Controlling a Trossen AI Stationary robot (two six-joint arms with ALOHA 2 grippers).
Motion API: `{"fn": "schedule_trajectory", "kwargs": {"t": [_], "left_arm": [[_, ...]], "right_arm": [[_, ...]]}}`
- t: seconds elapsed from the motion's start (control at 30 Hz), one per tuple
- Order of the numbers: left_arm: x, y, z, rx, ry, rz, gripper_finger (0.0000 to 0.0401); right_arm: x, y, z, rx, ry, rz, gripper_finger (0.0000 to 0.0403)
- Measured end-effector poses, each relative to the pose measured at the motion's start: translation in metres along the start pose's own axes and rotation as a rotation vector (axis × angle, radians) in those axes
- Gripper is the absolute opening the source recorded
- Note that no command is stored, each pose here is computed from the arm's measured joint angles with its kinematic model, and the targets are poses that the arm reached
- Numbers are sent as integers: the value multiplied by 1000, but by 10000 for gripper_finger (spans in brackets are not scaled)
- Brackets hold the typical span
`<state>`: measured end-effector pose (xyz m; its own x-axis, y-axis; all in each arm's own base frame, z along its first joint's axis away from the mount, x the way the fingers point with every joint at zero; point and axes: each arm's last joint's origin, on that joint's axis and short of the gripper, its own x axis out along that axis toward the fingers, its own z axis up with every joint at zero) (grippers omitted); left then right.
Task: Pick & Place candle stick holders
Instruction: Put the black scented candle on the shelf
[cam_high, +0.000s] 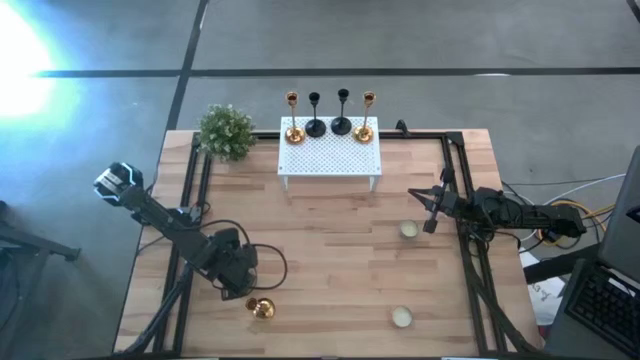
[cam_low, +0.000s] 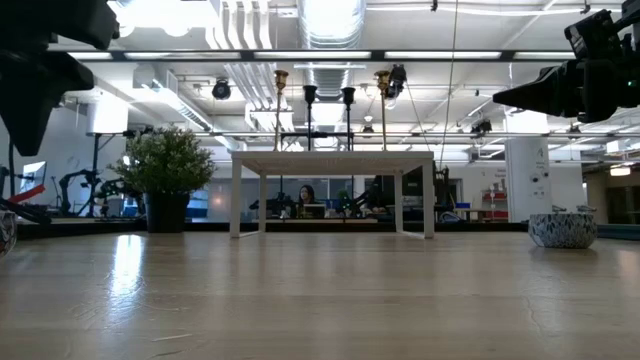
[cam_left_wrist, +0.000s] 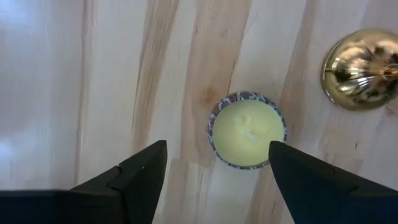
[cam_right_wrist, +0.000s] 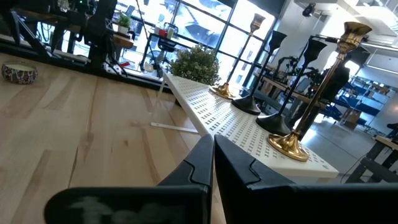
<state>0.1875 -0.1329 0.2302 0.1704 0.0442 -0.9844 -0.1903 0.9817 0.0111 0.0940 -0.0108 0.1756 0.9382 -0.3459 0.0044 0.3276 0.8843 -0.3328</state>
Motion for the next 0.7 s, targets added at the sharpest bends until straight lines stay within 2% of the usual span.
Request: {"fn": "schedule_trajectory", "kwargs": {"t": [0.47,0.7], "left_arm": [[1,-1,0,-51,1,-23,291],[14,-3,-3,-55,27,-88,289]], "right_arm": [[0,0,0,0,0,0,8],[0,0,0,0,0,0,8]]}}
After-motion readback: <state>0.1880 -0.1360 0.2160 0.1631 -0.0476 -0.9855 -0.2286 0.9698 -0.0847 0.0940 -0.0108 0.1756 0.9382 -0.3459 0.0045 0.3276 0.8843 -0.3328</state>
